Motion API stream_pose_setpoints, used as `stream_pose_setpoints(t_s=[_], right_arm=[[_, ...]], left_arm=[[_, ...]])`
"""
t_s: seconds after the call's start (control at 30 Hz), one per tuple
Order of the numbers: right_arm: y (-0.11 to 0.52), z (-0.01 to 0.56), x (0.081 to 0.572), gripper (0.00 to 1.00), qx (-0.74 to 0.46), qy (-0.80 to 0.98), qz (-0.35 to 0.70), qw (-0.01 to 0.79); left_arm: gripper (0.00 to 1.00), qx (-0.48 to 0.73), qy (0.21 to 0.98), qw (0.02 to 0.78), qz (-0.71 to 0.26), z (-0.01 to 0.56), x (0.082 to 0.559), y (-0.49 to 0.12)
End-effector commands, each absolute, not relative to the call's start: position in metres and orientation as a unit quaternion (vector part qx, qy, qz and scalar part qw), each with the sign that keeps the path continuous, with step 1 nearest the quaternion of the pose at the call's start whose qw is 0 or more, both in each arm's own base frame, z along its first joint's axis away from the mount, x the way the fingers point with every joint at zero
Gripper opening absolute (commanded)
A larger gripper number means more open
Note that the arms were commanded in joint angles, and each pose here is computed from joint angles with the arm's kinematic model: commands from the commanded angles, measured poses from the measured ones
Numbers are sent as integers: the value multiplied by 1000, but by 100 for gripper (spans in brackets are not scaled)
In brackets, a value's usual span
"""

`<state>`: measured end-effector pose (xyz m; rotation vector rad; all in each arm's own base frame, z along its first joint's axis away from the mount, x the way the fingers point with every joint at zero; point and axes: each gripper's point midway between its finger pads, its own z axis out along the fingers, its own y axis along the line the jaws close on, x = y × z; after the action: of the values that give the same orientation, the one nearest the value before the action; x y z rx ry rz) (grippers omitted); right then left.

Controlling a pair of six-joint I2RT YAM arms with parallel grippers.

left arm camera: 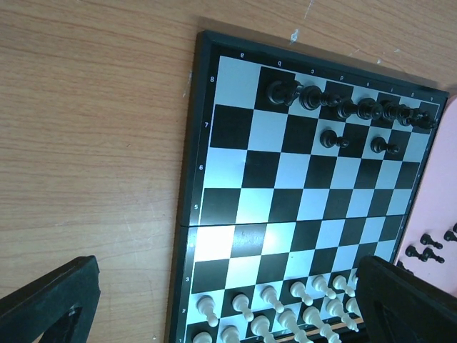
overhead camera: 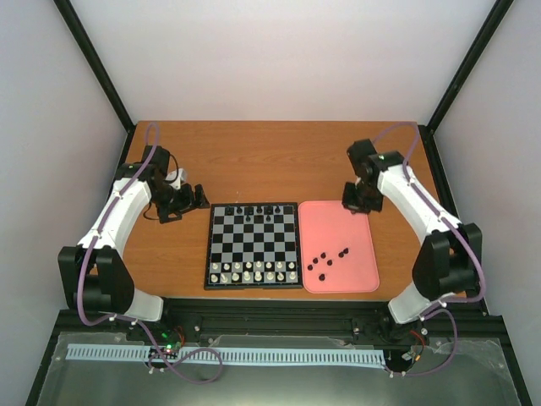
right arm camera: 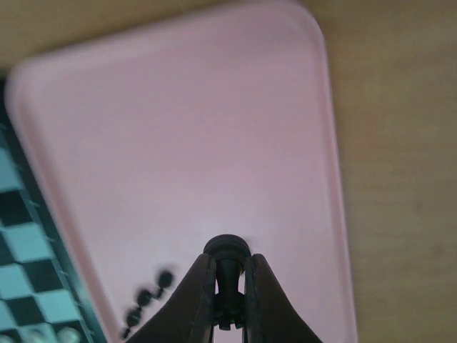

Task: Set up the chess pieces on the board
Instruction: Place the chess piece on the chessboard.

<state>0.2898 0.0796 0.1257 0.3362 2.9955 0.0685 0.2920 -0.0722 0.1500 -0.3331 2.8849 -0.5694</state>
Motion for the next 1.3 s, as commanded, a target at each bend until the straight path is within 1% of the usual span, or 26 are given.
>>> stream_pose_setpoints(t_s=[0.0,0.13,0.27,0.53,0.8,1.27], right_arm=[[119,137,330,3,59,995,26,78],[171,126,368,3,5,996,40,76],[212,119,389,3,-27,995,62,75],[262,92,383,3,-68,993,87,43],[282,65,366,3,-87,992,86,11],[277,42,364,3,-85,994,64,-6]], left_arm=[[100,-108,969,109,-195,158,296,-73],[100,-108,969,108,-193,159,297,-73],[100,-107,970,110,-189,160,297,-71],[100,-107,971,112,-185,159,298,-70],[100,-107,971,108,-185,155,299,-70],[100,-107,971,104,-186,152,298,-71]])
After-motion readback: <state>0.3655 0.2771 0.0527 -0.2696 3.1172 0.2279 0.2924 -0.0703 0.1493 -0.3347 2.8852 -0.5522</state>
